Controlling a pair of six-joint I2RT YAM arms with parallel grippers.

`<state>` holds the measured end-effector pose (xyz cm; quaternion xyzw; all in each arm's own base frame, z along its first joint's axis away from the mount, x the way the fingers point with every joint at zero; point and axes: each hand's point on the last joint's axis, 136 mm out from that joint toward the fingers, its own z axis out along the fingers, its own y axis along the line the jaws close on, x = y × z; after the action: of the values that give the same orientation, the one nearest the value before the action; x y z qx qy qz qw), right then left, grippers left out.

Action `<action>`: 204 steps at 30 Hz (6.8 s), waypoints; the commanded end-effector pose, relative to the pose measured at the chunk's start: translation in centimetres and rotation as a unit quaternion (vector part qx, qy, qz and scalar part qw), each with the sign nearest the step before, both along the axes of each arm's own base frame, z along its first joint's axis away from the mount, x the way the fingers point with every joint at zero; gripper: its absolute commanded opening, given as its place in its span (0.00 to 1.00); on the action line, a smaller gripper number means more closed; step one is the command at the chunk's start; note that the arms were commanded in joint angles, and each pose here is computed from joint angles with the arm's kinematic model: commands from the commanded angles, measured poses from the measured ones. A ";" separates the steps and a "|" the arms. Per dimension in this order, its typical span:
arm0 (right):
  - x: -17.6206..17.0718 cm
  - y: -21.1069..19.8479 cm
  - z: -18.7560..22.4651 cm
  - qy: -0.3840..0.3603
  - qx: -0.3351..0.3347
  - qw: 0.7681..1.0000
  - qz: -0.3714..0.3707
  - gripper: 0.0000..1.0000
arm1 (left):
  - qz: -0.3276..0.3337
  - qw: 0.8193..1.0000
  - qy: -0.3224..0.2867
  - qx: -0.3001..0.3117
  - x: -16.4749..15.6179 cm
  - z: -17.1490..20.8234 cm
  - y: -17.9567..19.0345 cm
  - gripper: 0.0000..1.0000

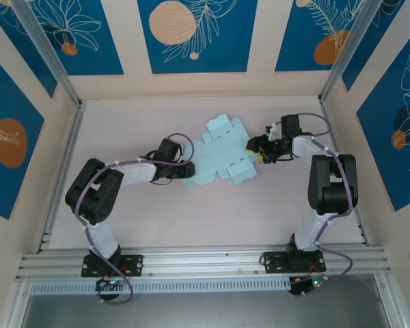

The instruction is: Fold the paper box

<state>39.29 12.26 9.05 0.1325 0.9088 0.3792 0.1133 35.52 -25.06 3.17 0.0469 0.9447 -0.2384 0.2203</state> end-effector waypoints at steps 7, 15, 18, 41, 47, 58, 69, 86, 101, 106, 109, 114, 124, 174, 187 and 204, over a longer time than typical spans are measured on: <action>0.5 0.3 1.7 -0.061 -0.200 0.977 0.051 0.24 | 0.005 1.000 0.006 -0.004 -1.5 1.2 0.6 0.49; 0.3 3.4 4.8 -0.183 -0.363 0.902 0.148 0.20 | 0.002 0.999 -0.036 -0.032 -0.8 6.2 0.6 0.52; 0.4 4.2 5.8 -0.214 -0.397 0.877 0.168 0.12 | 0.000 0.998 -0.061 -0.024 0.4 8.7 1.7 0.54; -1.0 12.9 10.1 -0.421 -0.380 0.740 0.361 0.00 | -0.432 0.751 -0.499 0.023 7.0 23.0 -1.2 0.74; -1.9 14.1 10.0 -0.433 -0.369 0.722 0.393 0.00 | -0.484 0.743 -0.457 0.071 8.6 20.6 -1.0 0.69; -2.0 14.0 10.1 -0.435 -0.379 0.711 0.401 0.00 | -0.565 0.718 -0.400 0.069 6.5 19.3 -0.5 0.63; -1.5 13.3 10.5 -0.432 -0.383 0.717 0.391 0.00 | -0.566 0.731 -0.377 0.047 5.1 19.1 0.6 0.56; -0.9 13.2 11.8 -0.448 -0.373 0.716 0.383 0.00 | -0.553 0.731 -0.386 0.108 6.8 18.3 1.9 0.58; -1.0 13.0 12.2 -0.451 -0.369 0.719 0.377 0.00 | -0.572 0.719 -0.363 0.156 6.8 14.5 1.1 0.41; -0.8 12.1 12.3 -0.450 -0.371 0.725 0.366 0.00 | -0.567 0.715 -0.367 0.182 7.0 14.2 1.5 0.27; -0.4 11.6 12.6 -0.451 -0.374 0.730 0.353 0.00 | -0.542 0.714 -0.394 0.202 7.9 14.9 1.2 0.07; 0.6 10.6 12.9 -0.439 -0.380 0.745 0.327 0.00 | -0.503 0.699 -0.449 0.237 8.5 15.5 -0.4 0.00; 1.9 7.1 8.8 -0.343 -0.391 0.809 0.274 0.02 | -0.485 0.759 -0.373 0.225 9.4 14.3 -3.1 0.00; 5.6 9.5 6.6 0.030 -0.008 0.999 0.021 0.70 | -0.509 0.736 -0.326 0.304 10.2 8.9 -3.9 0.02; 6.9 10.4 6.3 0.035 0.013 0.999 0.016 0.68 | -0.518 0.731 -0.329 0.296 9.5 9.0 -4.3 0.06; 7.8 10.5 5.2 0.042 0.007 0.999 0.014 0.34 | -0.539 0.739 -0.331 0.233 7.4 11.2 -5.4 0.40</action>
<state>46.82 22.03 13.98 0.1428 0.9161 0.3666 0.0769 44.83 -29.44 12.90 0.6672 0.6635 -0.0118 0.3384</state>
